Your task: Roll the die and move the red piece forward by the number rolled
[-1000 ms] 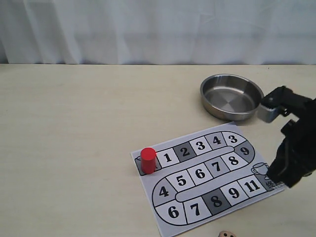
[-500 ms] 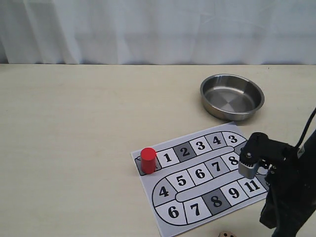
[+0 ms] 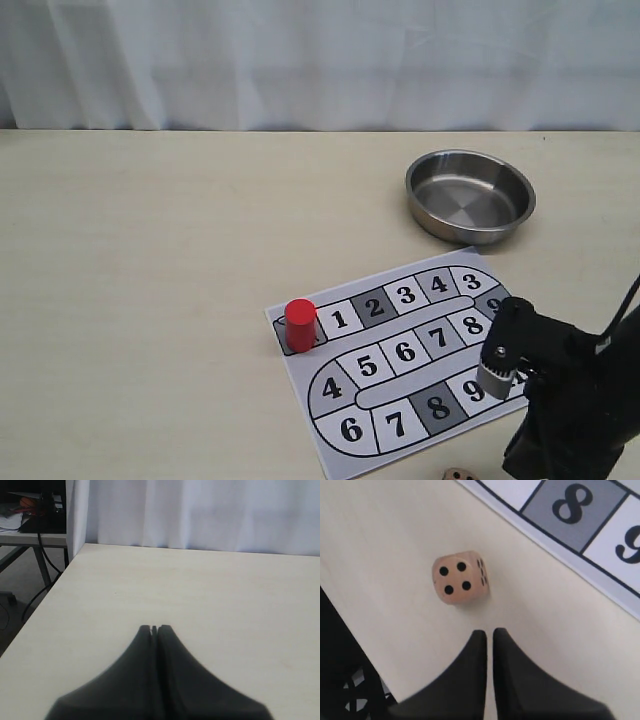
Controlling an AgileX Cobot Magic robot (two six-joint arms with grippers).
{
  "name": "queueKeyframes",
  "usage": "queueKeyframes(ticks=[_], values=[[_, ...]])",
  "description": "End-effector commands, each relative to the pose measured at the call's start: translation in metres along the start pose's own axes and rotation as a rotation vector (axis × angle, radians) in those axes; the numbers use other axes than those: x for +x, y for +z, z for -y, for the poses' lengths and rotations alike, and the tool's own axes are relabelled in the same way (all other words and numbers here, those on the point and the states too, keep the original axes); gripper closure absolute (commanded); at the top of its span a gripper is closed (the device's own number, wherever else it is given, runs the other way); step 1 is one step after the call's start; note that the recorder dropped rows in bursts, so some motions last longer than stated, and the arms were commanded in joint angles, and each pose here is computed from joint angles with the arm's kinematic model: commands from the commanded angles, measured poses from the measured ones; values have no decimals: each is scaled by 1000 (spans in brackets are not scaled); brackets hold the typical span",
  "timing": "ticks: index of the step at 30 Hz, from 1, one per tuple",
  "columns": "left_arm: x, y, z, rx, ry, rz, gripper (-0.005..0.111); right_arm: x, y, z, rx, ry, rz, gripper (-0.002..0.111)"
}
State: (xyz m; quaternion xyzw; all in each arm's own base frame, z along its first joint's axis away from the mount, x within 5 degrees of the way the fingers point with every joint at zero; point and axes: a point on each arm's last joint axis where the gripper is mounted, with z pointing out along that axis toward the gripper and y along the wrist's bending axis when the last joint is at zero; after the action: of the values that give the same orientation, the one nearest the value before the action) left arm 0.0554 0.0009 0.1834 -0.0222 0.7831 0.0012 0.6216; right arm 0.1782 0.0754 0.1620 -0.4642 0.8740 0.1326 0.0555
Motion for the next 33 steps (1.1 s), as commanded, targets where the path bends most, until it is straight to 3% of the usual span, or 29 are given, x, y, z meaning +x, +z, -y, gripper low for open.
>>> queueKeyframes(ticks=[1, 6, 12, 33], values=[[-3, -1, 0, 7, 2, 19, 107, -1, 5, 0, -16, 10, 7, 104], [-3, -1, 0, 7, 2, 19, 107, -4, 16, -1, -33, -18, -32, 104], [-3, -1, 0, 7, 2, 19, 107, -9, 35, -12, -45, -178, -137, 104], [-3, -1, 0, 7, 2, 19, 107, -7, 42, -12, -51, -176, -193, 104]])
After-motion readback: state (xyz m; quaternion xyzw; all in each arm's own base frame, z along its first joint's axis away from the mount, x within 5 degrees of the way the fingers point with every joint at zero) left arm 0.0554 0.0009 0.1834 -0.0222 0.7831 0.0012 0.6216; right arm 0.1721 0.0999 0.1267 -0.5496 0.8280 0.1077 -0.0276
